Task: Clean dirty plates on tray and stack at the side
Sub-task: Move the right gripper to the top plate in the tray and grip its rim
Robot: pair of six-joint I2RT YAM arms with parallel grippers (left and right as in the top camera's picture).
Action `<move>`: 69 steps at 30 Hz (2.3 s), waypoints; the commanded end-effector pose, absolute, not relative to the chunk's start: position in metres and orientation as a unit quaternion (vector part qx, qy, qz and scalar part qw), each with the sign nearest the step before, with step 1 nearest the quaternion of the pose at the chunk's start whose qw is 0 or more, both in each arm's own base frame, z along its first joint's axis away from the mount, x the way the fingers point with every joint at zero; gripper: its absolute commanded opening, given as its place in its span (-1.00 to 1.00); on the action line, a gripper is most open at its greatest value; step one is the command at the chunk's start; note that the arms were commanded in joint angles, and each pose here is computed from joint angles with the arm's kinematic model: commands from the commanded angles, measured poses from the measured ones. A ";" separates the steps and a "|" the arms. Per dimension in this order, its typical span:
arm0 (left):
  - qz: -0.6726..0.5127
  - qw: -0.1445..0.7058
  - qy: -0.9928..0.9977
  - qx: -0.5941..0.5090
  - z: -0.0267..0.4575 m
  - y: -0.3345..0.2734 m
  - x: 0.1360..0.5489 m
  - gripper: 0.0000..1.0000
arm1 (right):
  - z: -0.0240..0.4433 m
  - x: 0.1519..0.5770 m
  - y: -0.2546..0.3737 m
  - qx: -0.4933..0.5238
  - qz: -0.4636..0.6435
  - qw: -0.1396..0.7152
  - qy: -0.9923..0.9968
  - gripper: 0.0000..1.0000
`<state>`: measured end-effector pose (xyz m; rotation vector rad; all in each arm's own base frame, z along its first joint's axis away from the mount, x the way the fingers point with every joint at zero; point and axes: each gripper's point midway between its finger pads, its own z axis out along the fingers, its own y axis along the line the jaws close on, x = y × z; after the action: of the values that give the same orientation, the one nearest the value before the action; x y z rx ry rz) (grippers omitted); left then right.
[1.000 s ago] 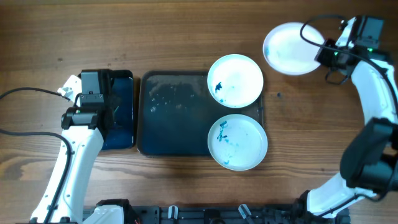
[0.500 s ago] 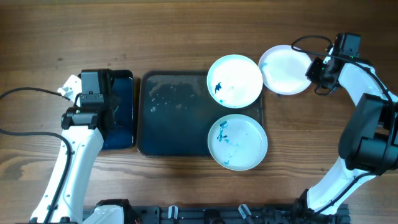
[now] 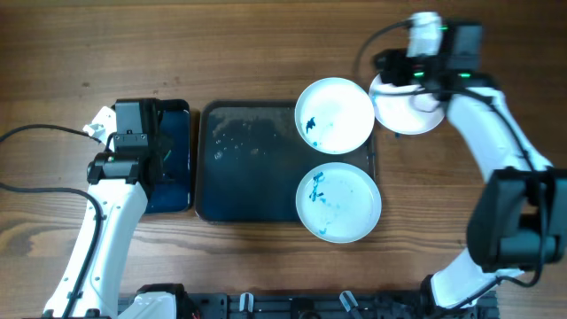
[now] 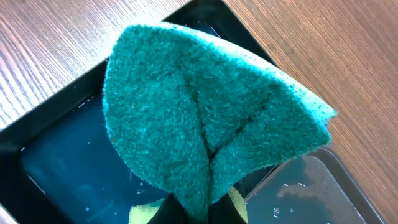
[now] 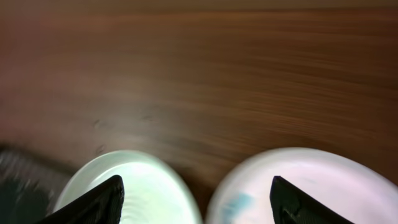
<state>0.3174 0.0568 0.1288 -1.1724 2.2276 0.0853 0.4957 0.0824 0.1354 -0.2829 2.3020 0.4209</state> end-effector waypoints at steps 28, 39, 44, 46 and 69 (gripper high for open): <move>0.029 0.310 0.843 -0.438 0.133 0.057 0.321 -0.92 | 0.071 0.524 0.106 -0.273 -0.052 0.375 0.885 0.67; 0.029 0.309 0.843 -0.438 0.133 0.057 0.320 -0.92 | 0.055 0.517 0.107 -0.270 0.012 0.358 0.894 0.61; 0.030 0.309 0.844 -0.438 0.132 0.057 0.320 -0.92 | 0.046 0.505 0.110 -0.251 0.036 0.331 0.909 -0.14; 0.030 0.309 0.844 -0.438 0.132 0.057 0.320 -0.92 | 0.046 0.494 0.119 -0.251 0.073 0.315 0.912 -0.26; 0.037 0.281 0.832 -0.476 0.125 0.098 0.305 -0.92 | 0.031 0.490 0.128 -0.280 0.025 0.301 0.911 -0.13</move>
<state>0.3006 0.0996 0.1233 -1.3486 2.1812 0.1139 0.4906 0.1257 0.0473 -0.6858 2.4029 0.0633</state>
